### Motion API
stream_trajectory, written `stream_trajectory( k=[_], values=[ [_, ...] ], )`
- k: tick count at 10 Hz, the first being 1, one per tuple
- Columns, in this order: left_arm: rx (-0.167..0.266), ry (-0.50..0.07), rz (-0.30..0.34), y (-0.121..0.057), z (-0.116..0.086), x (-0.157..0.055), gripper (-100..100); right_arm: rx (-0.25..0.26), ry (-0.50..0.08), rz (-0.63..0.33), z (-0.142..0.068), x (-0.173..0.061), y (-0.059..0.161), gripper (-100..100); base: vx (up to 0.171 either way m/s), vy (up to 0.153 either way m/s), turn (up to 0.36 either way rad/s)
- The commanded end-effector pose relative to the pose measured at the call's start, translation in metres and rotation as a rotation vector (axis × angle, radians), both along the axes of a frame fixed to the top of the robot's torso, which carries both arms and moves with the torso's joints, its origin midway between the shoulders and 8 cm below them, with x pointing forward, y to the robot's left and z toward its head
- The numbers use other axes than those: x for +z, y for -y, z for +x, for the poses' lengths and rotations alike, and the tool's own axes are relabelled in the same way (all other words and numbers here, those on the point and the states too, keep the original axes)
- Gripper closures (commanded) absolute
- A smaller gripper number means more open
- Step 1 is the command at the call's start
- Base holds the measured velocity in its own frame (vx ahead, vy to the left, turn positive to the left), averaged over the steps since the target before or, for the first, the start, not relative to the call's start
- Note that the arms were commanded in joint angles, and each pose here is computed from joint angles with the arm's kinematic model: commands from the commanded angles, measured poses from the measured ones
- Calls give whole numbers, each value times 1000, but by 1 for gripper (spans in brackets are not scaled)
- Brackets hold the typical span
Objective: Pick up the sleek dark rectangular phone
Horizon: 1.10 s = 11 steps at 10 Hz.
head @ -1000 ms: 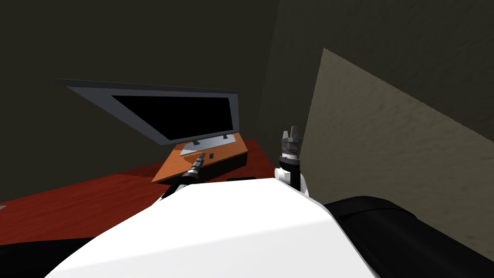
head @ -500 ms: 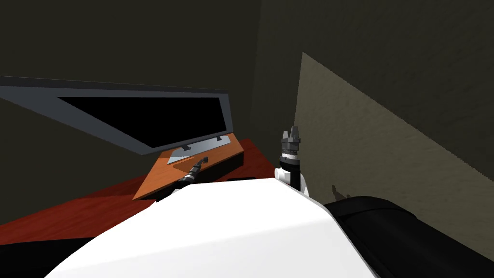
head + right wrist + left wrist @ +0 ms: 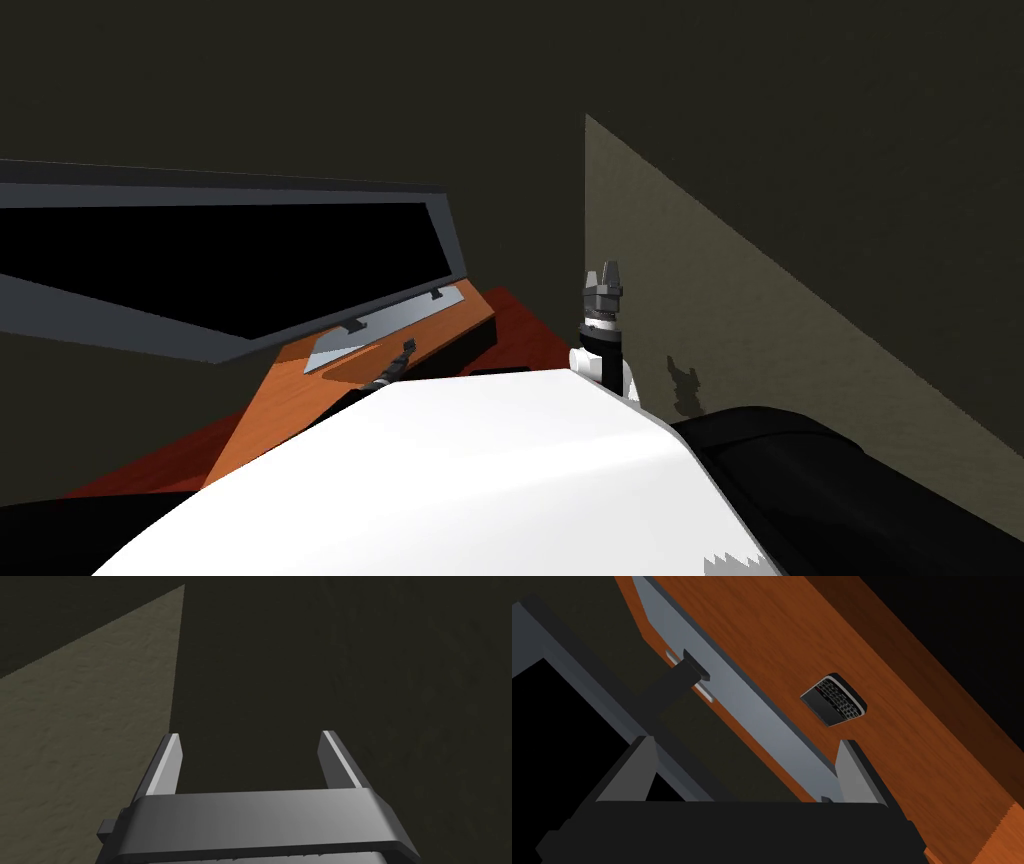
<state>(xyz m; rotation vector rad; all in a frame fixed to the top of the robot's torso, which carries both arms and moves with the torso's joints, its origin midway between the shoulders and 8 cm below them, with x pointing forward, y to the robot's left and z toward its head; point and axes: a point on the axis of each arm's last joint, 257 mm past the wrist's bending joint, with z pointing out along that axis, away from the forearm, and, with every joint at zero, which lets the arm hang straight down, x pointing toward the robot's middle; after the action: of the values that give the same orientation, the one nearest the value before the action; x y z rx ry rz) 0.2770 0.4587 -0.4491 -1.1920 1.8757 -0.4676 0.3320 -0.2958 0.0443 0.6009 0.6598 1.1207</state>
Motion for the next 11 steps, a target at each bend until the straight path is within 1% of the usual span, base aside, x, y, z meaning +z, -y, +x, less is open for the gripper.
stream_trajectory(
  k=[1,2,3,4,5,6,7,8,9,10,11],
  values=[
    [14,-51,6,-11,-11,-15,-100,0,0,0,0,0,0,0,17,26,-183],
    [23,-116,4,-21,-30,-30,-100,0,0,0,0,0,0,0,23,20,-347],
    [33,-127,8,-25,-35,-34,-100,0,0,0,0,0,0,0,19,32,-173],
    [42,-188,4,-34,-54,-46,-100,0,0,0,0,0,0,0,35,34,-387],
    [49,-198,8,-38,-58,-49,-100,0,0,0,0,0,0,0,26,39,-162],
    [52,-202,9,-39,-60,-50,-100,0,0,0,0,0,0,0,6,15,42],
    [69,-270,7,-50,-84,-63,-100,0,0,0,0,0,0,0,18,8,-311],
    [72,-274,9,-52,-86,-64,-100,0,0,0,0,0,0,0,21,27,-204],
    [90,-340,5,-62,-110,-75,-100,0,0,0,0,0,0,0,37,28,-354],
    [93,-344,8,-64,-112,-76,-100,0,0,0,0,0,0,0,29,41,-167],
    [93,-344,8,-64,-112,-76,-100,0,0,0,0,0,0,0,11,28,48]
  ],
)
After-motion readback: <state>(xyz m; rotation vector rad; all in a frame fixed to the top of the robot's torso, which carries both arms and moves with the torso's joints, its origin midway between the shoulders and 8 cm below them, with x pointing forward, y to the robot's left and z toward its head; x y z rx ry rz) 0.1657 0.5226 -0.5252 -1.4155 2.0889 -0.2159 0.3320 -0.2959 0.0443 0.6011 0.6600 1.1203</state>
